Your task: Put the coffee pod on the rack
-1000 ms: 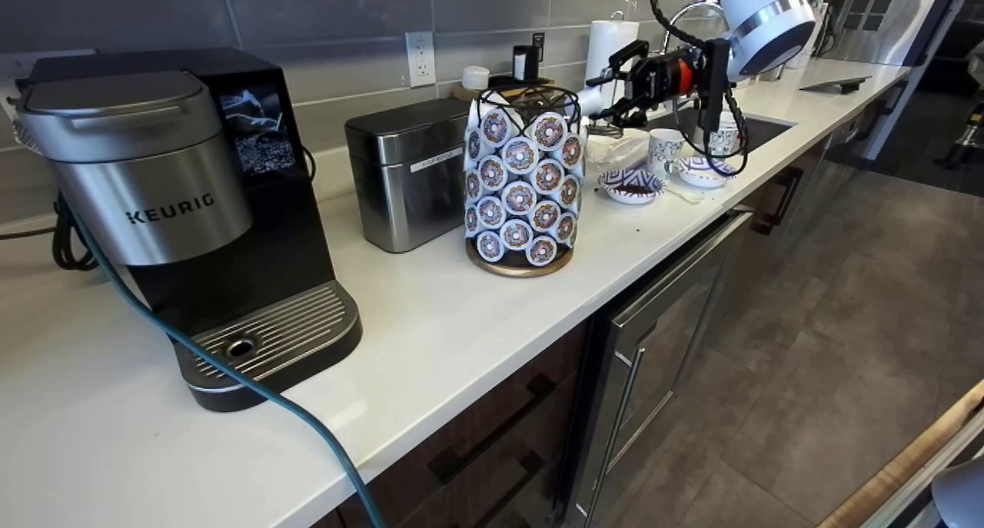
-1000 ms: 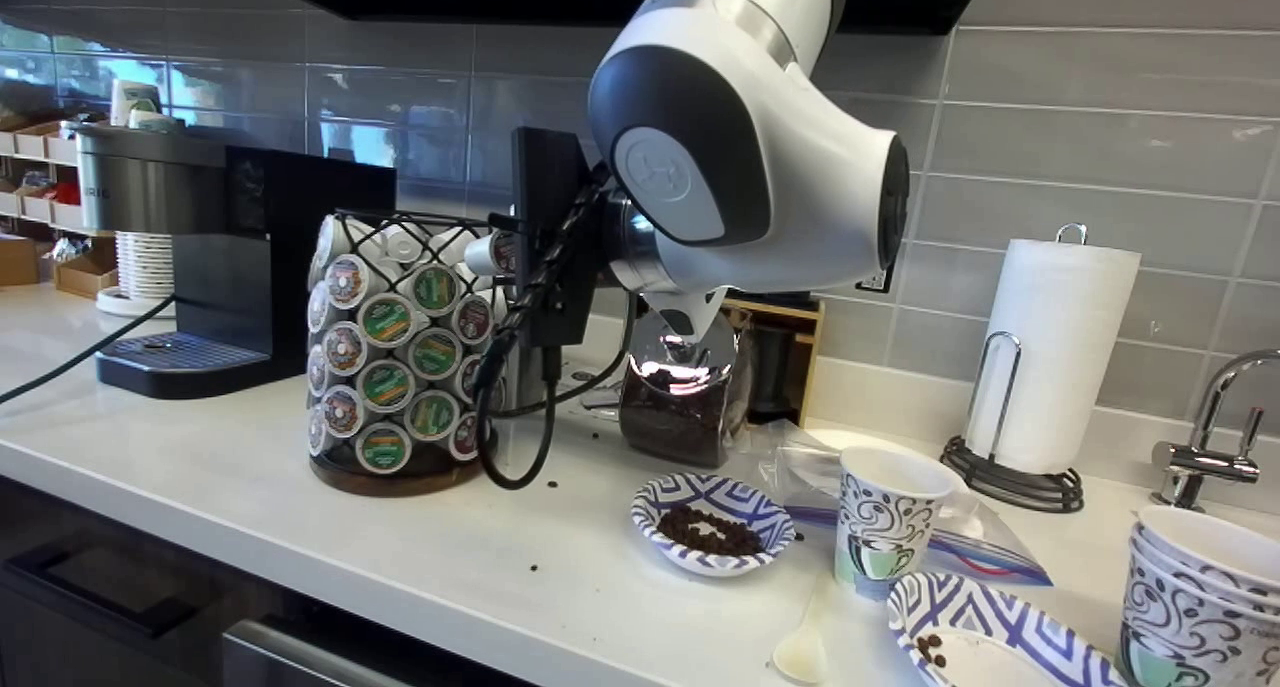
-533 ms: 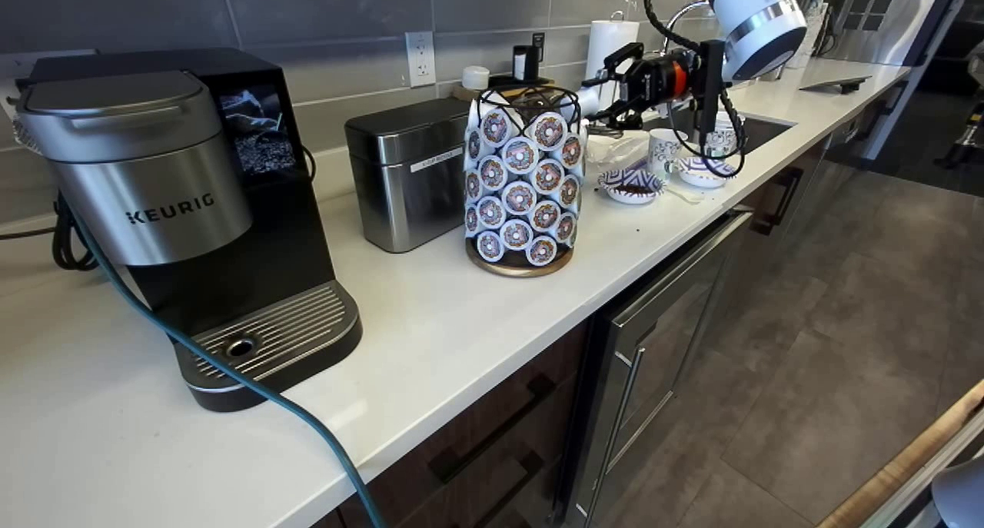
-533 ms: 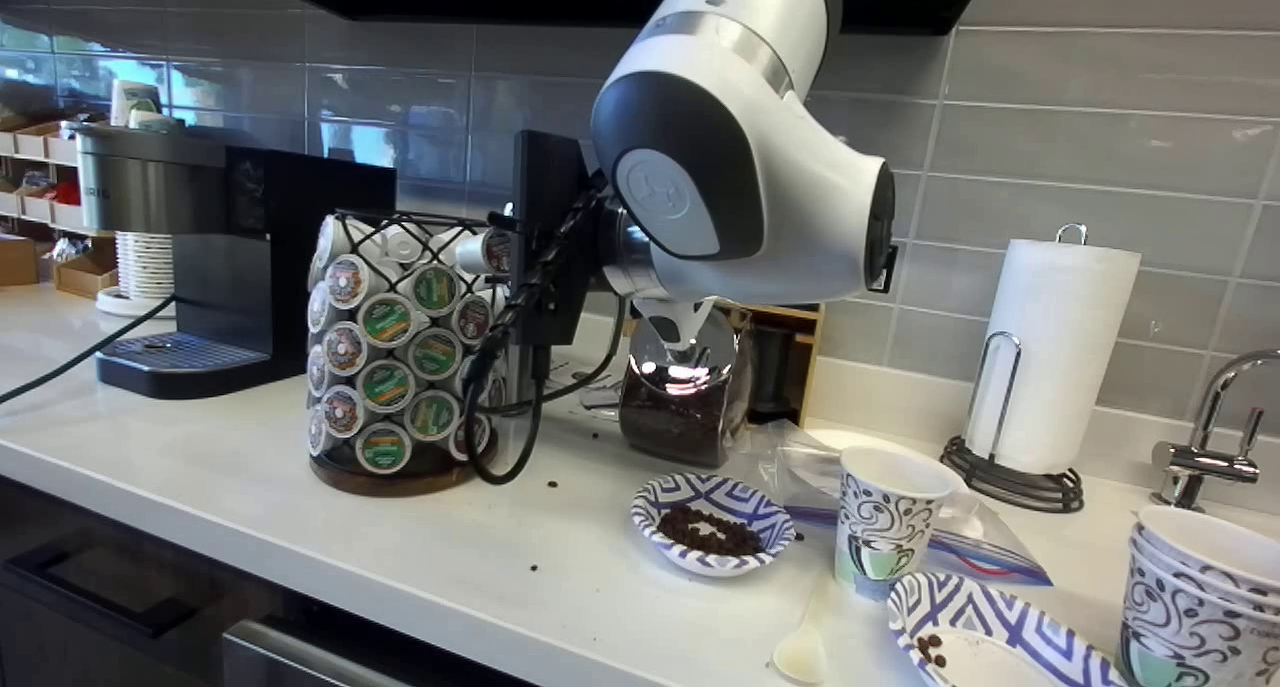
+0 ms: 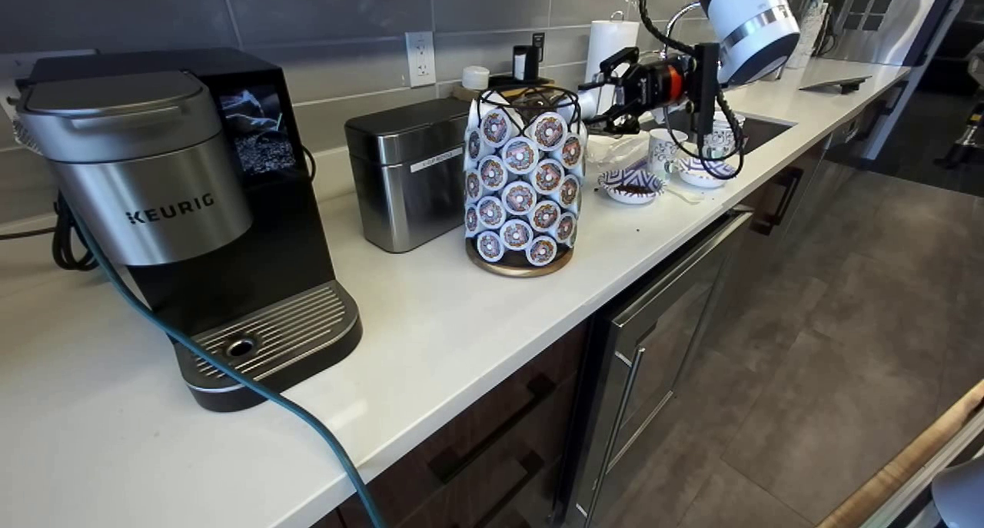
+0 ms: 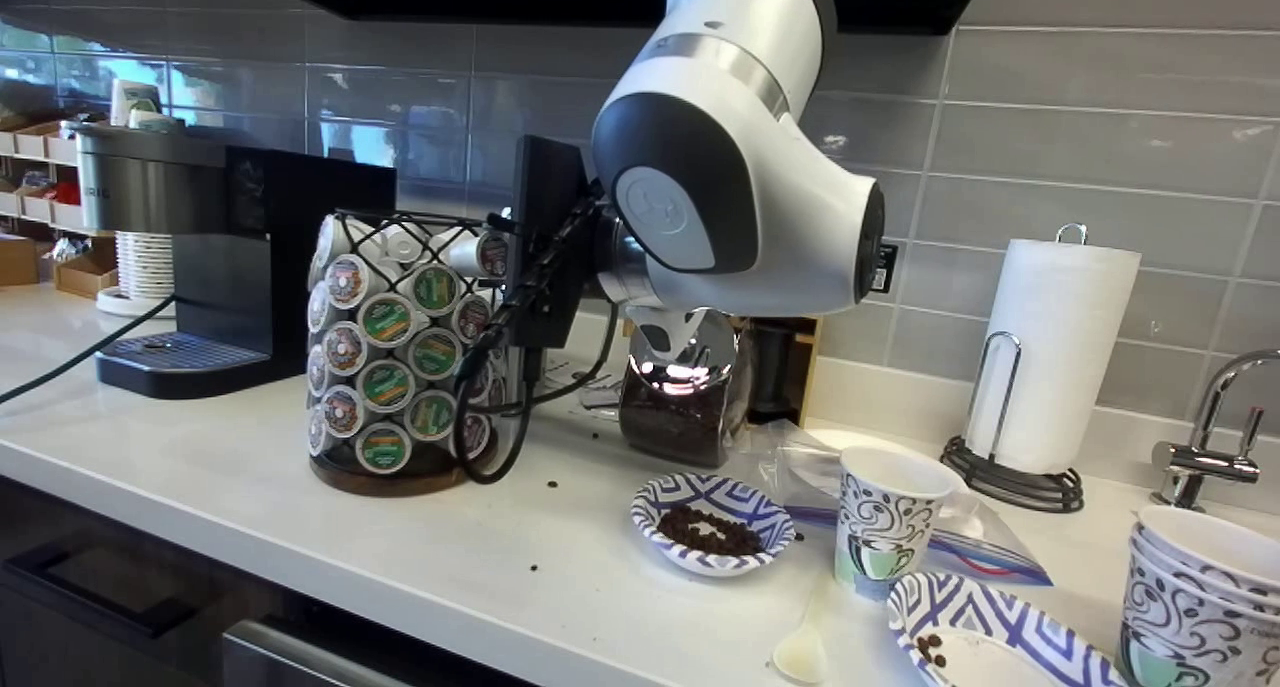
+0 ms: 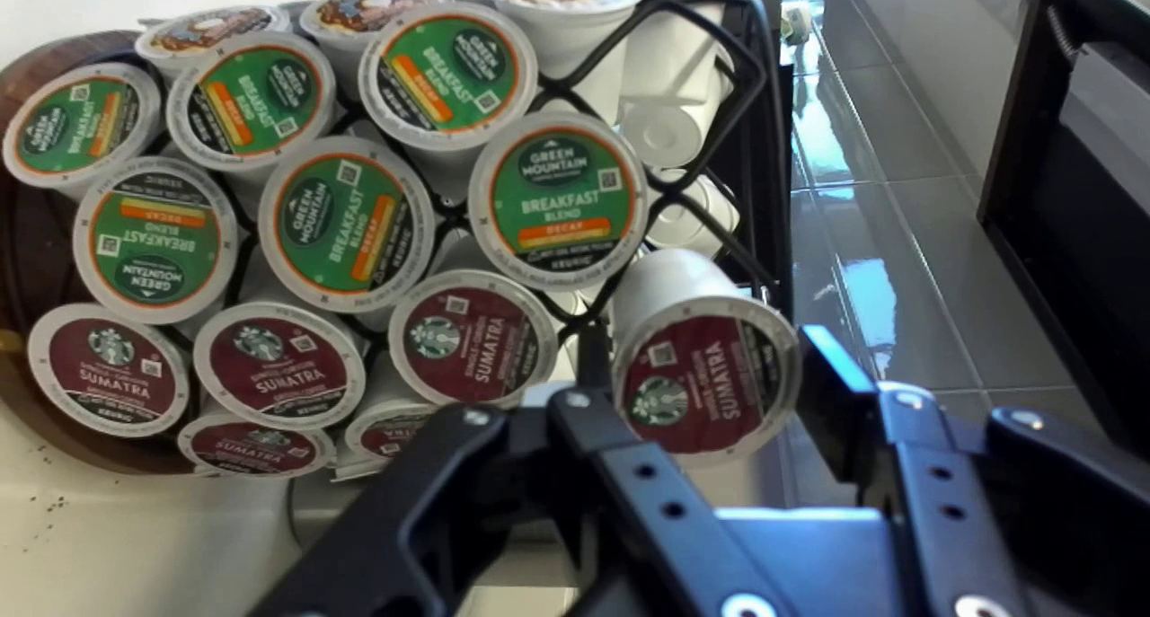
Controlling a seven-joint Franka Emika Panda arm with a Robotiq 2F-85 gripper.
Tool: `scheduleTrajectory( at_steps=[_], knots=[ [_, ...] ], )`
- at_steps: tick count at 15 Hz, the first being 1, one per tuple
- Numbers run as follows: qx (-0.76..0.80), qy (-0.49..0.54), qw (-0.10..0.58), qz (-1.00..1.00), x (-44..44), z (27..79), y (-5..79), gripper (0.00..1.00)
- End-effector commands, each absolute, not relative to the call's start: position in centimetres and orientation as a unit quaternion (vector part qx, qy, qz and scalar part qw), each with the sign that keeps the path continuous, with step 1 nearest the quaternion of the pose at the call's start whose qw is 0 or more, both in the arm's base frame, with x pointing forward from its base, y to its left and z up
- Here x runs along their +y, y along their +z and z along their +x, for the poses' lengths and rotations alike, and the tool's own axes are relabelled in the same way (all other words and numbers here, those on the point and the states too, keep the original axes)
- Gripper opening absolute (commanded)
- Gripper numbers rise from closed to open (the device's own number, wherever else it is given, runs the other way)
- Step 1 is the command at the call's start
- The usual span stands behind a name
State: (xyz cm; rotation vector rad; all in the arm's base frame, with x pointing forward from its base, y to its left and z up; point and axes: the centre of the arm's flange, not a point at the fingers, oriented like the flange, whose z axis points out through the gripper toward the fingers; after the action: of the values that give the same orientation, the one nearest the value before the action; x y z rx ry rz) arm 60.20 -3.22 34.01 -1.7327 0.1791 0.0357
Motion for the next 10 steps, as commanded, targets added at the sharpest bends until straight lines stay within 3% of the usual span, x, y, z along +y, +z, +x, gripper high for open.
scheduleTrajectory(
  at_steps=[1,10],
  knots=[
    [0.090,0.035,0.656,-0.749,-2.7,61.0,33.7,0.28],
    [0.104,0.057,0.657,-0.744,-1.6,61.4,33.4,0.28]
  ],
)
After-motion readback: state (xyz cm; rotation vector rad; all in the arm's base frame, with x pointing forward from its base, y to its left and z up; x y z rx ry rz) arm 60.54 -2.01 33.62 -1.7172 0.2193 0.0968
